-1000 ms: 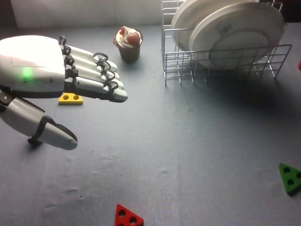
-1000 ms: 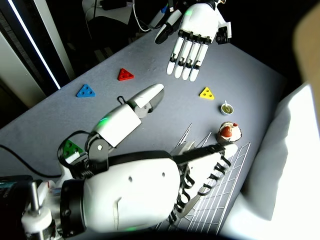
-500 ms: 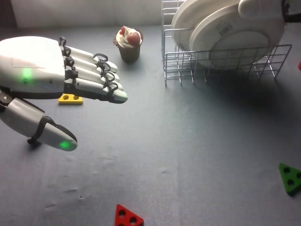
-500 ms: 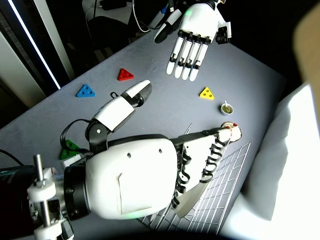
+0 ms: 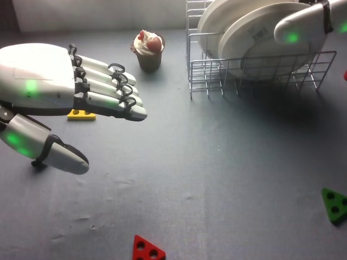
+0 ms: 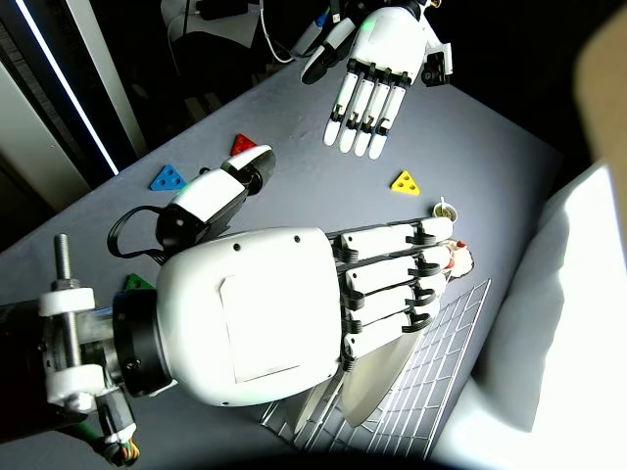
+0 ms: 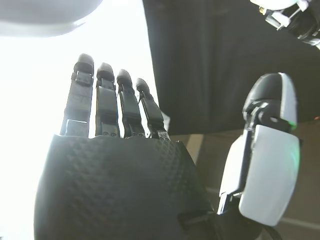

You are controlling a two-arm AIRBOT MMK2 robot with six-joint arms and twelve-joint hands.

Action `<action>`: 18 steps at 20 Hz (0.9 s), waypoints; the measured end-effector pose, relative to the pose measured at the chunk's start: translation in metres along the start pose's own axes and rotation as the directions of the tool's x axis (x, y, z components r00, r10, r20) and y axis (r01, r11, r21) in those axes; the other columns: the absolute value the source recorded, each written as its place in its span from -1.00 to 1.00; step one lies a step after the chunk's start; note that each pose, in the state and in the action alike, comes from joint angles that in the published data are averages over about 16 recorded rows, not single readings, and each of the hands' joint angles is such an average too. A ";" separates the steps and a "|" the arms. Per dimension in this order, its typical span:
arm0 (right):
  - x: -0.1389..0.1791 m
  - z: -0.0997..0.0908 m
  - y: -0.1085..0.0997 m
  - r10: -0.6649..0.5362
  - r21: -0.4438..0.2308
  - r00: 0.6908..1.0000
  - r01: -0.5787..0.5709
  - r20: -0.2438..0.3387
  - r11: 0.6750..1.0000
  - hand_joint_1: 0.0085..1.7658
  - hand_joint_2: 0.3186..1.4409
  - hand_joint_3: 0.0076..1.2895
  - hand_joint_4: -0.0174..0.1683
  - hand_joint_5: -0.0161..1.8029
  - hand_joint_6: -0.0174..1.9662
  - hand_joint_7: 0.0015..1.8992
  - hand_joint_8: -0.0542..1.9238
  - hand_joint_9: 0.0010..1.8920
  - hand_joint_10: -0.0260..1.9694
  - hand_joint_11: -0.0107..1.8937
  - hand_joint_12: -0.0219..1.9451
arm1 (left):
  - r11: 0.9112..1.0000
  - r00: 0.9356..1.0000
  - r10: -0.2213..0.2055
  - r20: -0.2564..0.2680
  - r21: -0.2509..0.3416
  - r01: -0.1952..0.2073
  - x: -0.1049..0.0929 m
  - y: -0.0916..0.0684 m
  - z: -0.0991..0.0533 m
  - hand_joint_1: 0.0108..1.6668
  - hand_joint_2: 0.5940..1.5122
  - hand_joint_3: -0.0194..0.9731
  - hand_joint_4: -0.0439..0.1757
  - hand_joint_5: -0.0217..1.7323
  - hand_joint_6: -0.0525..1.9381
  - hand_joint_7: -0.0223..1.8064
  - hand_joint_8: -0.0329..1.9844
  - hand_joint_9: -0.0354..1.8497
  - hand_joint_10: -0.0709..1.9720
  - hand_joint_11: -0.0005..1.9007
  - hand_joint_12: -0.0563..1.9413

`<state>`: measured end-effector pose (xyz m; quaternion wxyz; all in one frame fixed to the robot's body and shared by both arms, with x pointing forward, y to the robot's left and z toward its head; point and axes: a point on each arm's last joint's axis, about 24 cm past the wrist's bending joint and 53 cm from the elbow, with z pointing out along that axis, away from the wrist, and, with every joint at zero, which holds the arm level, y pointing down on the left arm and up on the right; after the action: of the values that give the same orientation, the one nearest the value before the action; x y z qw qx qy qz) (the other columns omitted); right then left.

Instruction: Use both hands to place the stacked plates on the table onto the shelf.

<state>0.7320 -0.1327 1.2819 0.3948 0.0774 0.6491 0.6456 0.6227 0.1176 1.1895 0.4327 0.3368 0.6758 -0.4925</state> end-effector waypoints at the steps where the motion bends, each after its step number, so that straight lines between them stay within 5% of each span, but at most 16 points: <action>1: 0.002 -0.002 0.000 -0.011 0.001 1.000 0.011 -0.007 1.000 -0.34 -0.05 -1.00 -0.89 -0.95 -0.97 -0.93 -0.94 -0.91 -0.96 -0.85 -0.98 | 1.000 1.000 0.000 -0.001 0.000 0.000 0.000 0.000 0.000 -0.97 0.23 -0.96 -0.61 -0.70 -0.94 -0.63 -0.97 -0.64 -0.92 -0.73 -0.93; 18: 0.063 -0.058 -0.016 -0.092 0.106 0.981 0.111 -0.169 0.988 -0.34 0.03 -0.99 -0.89 -0.94 -0.97 -0.93 -0.94 -0.90 -0.96 -0.84 -0.95 | 1.000 1.000 0.000 -0.013 -0.001 0.000 0.003 0.000 0.000 -0.97 0.25 -0.96 -0.61 -0.71 -0.94 -0.65 -0.97 -0.66 -0.92 -0.73 -0.92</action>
<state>0.6603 -0.1412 1.2332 0.3674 0.0134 0.7186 0.5903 0.6216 0.1178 1.1864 0.4282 0.3398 0.6790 -0.4900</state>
